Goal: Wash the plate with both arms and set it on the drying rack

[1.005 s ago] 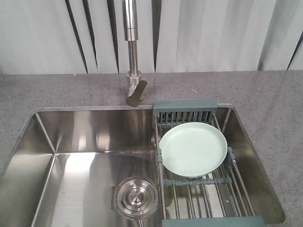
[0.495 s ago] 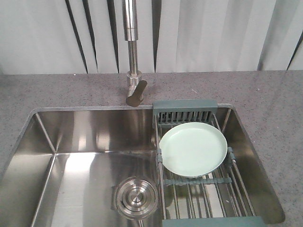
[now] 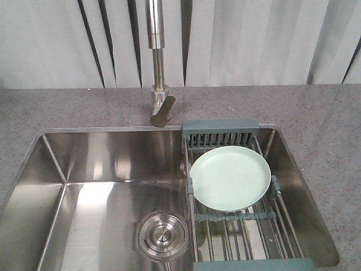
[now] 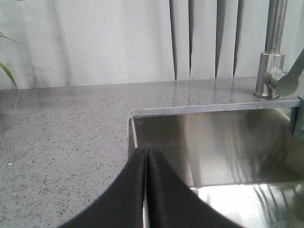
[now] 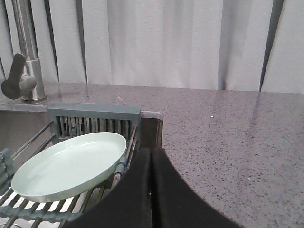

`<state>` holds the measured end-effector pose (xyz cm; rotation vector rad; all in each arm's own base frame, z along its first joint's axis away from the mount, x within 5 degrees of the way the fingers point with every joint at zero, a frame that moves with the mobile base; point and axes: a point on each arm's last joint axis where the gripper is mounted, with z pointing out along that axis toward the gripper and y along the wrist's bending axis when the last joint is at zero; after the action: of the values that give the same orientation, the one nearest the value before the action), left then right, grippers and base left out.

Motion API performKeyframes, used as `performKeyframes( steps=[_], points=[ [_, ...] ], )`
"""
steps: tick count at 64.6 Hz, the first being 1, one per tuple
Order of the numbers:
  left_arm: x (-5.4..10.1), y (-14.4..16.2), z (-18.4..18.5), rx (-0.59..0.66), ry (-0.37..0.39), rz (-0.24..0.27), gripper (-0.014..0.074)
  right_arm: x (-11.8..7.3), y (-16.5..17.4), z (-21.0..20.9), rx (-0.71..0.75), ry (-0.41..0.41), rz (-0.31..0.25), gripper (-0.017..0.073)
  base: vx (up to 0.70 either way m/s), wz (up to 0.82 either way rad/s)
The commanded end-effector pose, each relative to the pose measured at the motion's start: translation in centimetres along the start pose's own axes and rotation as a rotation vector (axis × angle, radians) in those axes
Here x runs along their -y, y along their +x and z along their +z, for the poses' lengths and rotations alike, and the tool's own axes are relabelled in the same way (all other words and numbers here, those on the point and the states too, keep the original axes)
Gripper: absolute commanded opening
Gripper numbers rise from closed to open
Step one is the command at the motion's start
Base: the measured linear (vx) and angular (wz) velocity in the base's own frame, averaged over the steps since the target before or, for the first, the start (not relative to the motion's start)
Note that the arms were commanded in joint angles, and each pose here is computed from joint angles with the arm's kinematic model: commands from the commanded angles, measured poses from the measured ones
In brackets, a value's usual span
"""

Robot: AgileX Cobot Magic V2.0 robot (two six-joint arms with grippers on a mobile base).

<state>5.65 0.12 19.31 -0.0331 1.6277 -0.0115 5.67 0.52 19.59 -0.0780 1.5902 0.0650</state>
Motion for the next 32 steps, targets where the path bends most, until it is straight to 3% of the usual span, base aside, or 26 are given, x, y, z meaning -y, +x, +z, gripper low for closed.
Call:
performKeyframes(
  steps=[1, 32],
  points=[
    [0.06, -0.16, -0.05, 0.065, 0.008, -0.011, -0.0006, 0.05, -0.09, -0.04, 0.068, 0.008, 0.003, -0.0009, 0.0, 0.0],
    [0.06, -0.16, -0.05, 0.065, 0.008, -0.011, -0.0006, 0.05, -0.09, -0.04, 0.068, 0.008, 0.003, -0.0009, 0.0, 0.0]
  ],
)
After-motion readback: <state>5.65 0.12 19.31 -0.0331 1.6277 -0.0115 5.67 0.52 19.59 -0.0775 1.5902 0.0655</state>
